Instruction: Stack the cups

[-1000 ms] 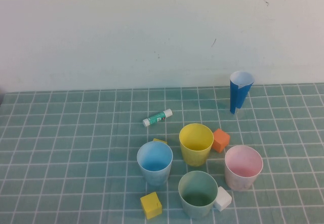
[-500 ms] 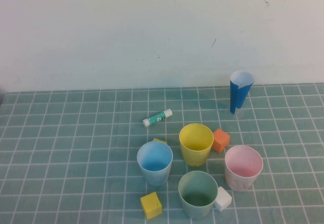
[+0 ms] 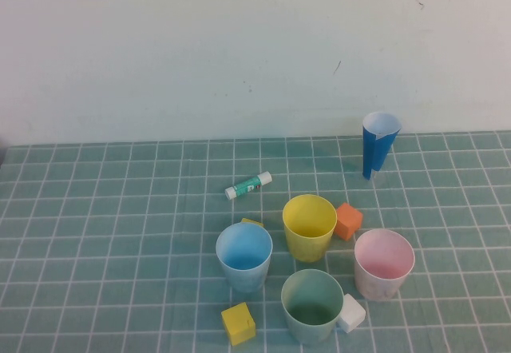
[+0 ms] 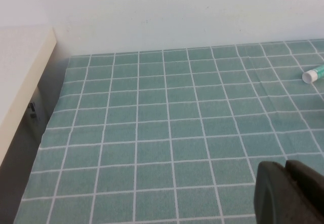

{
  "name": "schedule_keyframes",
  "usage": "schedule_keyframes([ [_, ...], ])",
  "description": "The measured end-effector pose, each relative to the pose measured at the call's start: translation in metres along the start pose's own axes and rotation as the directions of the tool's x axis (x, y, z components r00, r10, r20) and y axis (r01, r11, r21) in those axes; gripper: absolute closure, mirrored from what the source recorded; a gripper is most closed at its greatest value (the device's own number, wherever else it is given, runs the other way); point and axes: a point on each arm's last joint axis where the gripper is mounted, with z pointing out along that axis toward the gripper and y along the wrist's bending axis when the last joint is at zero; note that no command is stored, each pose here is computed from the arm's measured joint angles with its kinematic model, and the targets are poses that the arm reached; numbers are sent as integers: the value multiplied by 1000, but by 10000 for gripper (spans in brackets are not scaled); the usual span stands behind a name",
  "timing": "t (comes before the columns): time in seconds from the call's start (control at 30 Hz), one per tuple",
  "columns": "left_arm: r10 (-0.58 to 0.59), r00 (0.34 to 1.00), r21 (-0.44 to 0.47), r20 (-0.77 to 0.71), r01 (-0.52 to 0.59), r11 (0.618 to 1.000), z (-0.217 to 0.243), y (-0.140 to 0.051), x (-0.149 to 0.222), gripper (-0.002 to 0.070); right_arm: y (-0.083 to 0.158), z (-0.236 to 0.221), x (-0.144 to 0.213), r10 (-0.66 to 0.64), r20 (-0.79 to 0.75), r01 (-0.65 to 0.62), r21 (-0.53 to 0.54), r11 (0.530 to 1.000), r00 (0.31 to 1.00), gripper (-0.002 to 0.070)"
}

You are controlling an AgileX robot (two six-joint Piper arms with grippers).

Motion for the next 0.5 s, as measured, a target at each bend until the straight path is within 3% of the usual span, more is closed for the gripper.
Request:
schedule_keyframes([
  [0.13, -25, 1000, 7, 14, 25, 1000, 0, -1, -1, 677, 0, 0, 0, 0, 0, 0, 0, 1000, 1000, 679],
  [0.2, -195, 980, 51, 37, 193, 980, 0, -4, -4, 677, 0, 0, 0, 0, 0, 0, 0, 1000, 1000, 679],
  [0.27, -467, 883, 127, 46, 458, 880, -1, -8, -9, 677, 0, 0, 0, 0, 0, 0, 0, 1000, 1000, 679],
  [0.33, -691, 721, 197, 44, 672, 714, -2, -10, -15, 677, 0, 0, 0, 0, 0, 0, 0, 1000, 1000, 679],
  [0.4, -825, 563, 249, 39, 794, 554, -3, -10, -20, 677, 0, 0, 0, 0, 0, 0, 0, 1000, 1000, 679],
  [0.5, -882, 469, 276, 46, 842, 463, -4, -8, -24, 677, 0, 0, 0, -1, 0, 1, 0, 1000, 1000, 679],
])
